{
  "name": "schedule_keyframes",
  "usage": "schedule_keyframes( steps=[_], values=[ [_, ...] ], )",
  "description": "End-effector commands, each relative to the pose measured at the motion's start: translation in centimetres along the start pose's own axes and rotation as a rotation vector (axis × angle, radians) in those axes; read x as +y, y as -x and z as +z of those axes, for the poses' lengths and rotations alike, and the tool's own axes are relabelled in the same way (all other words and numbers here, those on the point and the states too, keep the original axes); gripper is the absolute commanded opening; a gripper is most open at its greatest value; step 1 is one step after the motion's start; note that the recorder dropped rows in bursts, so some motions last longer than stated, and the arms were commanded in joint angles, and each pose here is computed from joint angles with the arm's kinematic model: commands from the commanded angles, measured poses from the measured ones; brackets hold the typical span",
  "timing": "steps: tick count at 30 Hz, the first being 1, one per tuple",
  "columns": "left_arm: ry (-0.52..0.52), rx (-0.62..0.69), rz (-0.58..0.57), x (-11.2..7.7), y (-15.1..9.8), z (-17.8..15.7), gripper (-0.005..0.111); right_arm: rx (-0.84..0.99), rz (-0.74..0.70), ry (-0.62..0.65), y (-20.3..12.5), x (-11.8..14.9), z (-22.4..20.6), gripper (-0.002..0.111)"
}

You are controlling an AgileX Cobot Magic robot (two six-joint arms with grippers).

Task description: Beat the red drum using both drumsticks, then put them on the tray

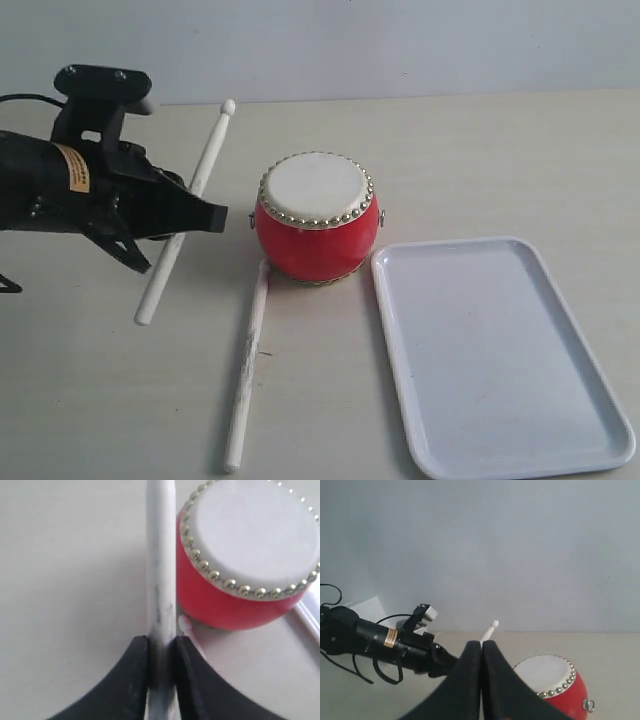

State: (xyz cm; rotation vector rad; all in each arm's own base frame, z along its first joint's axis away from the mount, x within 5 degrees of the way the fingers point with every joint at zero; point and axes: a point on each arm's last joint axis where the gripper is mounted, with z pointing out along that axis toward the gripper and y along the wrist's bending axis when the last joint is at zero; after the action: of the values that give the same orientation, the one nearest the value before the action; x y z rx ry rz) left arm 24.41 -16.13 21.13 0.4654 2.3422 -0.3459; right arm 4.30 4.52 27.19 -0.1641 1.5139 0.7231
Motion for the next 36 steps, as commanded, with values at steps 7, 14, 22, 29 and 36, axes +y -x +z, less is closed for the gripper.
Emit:
schedule_keyframes(
  steps=[7, 14, 22, 29, 36],
  values=[
    [-0.037, -0.226, 0.048, -0.3, 2.5, -6.1, 0.0, 0.467, 0.045, 0.057, 1.5, -2.4, 8.5, 0.0],
    [-0.024, -0.307, 0.085, 0.0, 3.1, -8.6, 0.0, 0.755, 0.143, 0.049, -3.6, -5.4, 13.5, 0.0],
    [0.004, -0.265, 0.113, 0.3, 2.7, -8.7, 0.0, 0.952, -0.037, 0.07, -9.9, -1.9, 19.3, 0.0],
    [0.031, -0.219, 0.132, 0.5, 2.3, -8.6, 0.0, 0.925, -0.151, 0.009, -12.4, 0.9, 23.1, 0.0],
    [0.056, -0.171, 0.144, 0.8, 1.9, -8.5, 0.0, 0.932, -0.186, 0.186, -10.3, 3.6, 26.5, 0.0]
  ],
)
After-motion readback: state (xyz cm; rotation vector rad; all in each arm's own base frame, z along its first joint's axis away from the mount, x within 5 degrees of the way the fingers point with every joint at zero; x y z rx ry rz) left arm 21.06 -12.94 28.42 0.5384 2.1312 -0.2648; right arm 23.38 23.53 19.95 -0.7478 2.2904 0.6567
